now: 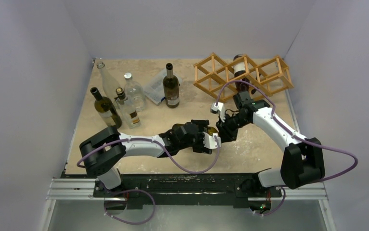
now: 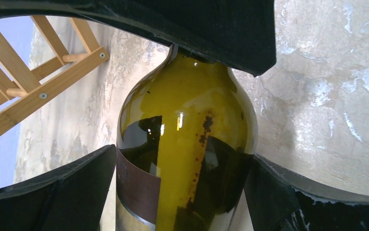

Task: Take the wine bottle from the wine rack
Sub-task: Pick up the wine bottle from the wine rack.

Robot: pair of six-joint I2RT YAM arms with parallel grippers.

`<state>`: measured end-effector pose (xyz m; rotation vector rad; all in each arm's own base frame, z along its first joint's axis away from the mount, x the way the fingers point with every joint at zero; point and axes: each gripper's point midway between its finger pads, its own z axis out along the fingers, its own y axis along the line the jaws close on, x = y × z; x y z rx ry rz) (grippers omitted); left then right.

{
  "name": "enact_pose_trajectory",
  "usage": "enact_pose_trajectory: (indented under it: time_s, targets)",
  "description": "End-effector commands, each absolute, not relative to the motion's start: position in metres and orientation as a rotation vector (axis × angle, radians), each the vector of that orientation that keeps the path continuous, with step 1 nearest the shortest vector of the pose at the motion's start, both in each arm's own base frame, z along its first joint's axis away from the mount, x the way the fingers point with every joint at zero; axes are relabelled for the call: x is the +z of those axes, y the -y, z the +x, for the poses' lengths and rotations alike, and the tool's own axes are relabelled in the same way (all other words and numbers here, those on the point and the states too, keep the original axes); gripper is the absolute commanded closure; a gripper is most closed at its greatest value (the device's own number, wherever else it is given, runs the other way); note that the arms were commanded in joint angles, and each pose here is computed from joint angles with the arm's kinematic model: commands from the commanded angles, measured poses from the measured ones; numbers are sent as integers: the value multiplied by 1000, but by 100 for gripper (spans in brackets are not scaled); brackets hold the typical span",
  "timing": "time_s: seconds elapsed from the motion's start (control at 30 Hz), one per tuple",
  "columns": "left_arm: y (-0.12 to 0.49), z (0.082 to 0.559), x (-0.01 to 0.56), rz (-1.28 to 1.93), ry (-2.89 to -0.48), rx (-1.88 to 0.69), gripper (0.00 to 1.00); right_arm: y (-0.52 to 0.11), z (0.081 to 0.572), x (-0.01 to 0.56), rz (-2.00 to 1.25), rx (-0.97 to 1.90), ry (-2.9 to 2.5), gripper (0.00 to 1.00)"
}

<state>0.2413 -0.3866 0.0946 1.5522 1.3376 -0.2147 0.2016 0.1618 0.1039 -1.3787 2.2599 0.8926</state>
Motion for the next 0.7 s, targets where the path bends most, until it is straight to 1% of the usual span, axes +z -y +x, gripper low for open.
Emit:
enact_pose_trajectory:
  time_s: [0.0, 0.17, 0.23, 0.33, 0.37, 0.43, 0.47, 0.53, 0.67]
  targets:
    - [400, 257, 121, 1483, -1272, -176, 6, -184, 211, 135, -1403, 984, -2069, 100]
    - [398, 261, 114, 1485, -1299, -153, 18, -185, 210, 136, -1410, 991, -2062, 100]
    - [398, 261, 115, 1477, -1307, -155, 26, -184, 210, 135, -1410, 993, -2064, 100]
    - [397, 261, 117, 1461, -1322, -161, 36, -185, 211, 135, -1410, 994, -2066, 100]
    - [398, 259, 117, 1463, -1326, -172, 43, -185, 211, 135, -1409, 994, -2068, 100]
    - [397, 259, 117, 1454, -1345, -183, 78, -184, 212, 134, -1404, 993, -2076, 100]
    - [398, 258, 118, 1447, -1350, -191, 87, -185, 212, 133, -1403, 993, -2077, 100]
    - [397, 256, 117, 1437, -1357, -207, 99, -185, 213, 133, -1402, 991, -2079, 100]
    - [395, 253, 115, 1411, -1374, -234, 100, -184, 214, 132, -1400, 984, -2087, 86]
